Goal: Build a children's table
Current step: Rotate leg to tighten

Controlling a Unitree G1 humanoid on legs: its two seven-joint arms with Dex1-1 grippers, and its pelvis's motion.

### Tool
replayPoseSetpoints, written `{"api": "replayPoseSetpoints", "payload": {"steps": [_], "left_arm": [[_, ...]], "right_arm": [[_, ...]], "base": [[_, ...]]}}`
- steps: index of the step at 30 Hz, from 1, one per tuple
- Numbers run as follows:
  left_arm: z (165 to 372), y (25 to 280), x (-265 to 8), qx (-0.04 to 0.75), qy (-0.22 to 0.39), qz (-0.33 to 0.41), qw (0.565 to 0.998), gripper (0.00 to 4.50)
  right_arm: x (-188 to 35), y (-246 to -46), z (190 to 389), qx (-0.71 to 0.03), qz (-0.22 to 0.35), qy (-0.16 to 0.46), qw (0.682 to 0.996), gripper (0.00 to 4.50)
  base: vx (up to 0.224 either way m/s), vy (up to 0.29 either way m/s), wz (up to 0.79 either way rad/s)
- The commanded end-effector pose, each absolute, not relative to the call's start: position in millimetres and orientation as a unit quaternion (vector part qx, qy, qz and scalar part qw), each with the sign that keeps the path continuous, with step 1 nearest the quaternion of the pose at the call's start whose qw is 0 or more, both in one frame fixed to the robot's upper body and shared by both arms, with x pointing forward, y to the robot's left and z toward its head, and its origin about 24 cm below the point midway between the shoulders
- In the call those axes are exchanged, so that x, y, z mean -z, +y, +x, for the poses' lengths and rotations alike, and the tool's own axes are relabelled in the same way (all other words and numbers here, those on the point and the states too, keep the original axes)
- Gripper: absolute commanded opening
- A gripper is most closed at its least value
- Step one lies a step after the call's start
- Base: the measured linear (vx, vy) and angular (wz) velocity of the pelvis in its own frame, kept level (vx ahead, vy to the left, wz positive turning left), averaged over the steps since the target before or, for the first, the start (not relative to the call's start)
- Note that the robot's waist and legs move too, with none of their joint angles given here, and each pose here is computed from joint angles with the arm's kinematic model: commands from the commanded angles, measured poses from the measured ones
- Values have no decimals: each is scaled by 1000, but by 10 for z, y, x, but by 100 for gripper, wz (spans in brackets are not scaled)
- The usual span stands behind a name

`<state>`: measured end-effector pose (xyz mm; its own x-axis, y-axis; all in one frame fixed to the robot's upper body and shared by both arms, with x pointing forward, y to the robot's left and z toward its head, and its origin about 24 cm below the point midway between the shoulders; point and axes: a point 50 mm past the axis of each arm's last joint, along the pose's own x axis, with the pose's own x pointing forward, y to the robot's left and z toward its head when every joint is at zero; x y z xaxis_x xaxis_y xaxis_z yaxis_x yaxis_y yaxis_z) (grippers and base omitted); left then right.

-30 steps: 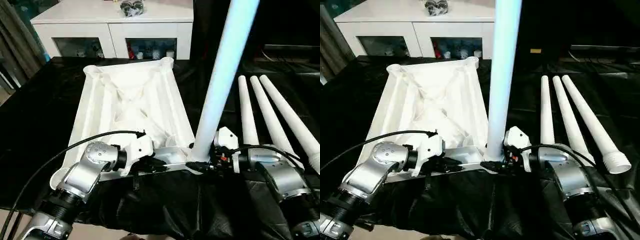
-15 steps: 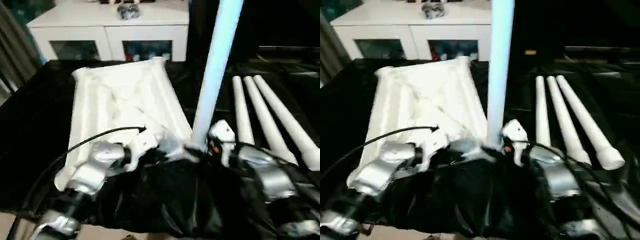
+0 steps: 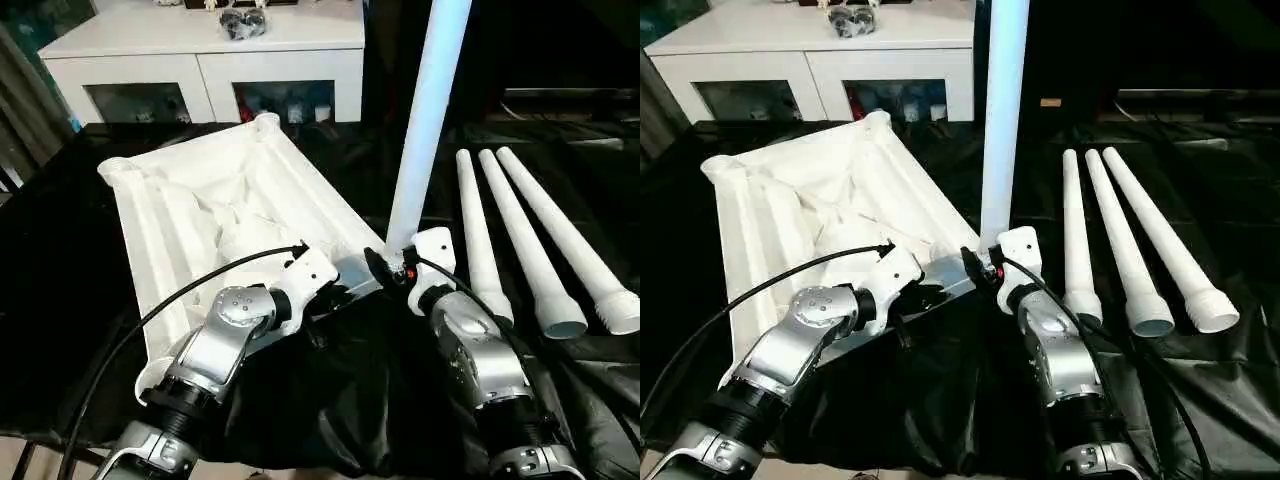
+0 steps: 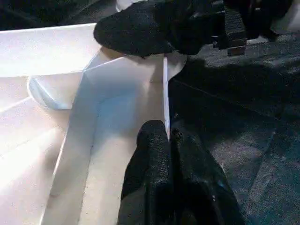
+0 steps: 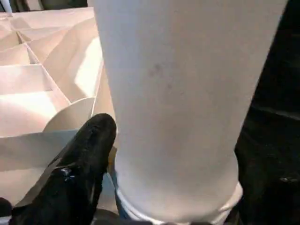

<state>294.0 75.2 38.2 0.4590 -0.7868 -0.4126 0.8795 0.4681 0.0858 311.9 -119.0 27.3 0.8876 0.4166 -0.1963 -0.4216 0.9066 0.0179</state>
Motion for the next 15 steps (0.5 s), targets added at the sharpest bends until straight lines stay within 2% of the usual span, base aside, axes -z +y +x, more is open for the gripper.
{"api": "replayPoseSetpoints", "payload": {"steps": [1,6,10,12,13,14,15], "left_arm": [[2876,529,-552,550,107,131,818,0],[2862,632,-546,568,109,143,803,0],[2816,792,-535,595,118,152,780,0],[2811,811,-533,597,120,154,778,0],[2802,903,-522,605,129,159,770,0],[2802,903,-522,605,129,159,770,0],[2802,936,-520,607,131,161,767,0]], "right_arm": [[-159,-971,3051,-285,-24,131,949,401],[-198,-1137,3058,-327,-52,126,935,412],[-251,-1279,2949,-431,-75,123,891,412],[-255,-1290,2928,-445,-78,124,884,412],[-268,-1333,2811,-508,-81,134,847,412],[-268,-1333,2811,-508,-81,134,847,412],[-274,-1346,2765,-531,-82,138,832,412]], "base": [[0,0,0],[0,0,0],[0,0,0],[0,0,0],[0,0,0],[0,0,0],[0,0,0]]}}
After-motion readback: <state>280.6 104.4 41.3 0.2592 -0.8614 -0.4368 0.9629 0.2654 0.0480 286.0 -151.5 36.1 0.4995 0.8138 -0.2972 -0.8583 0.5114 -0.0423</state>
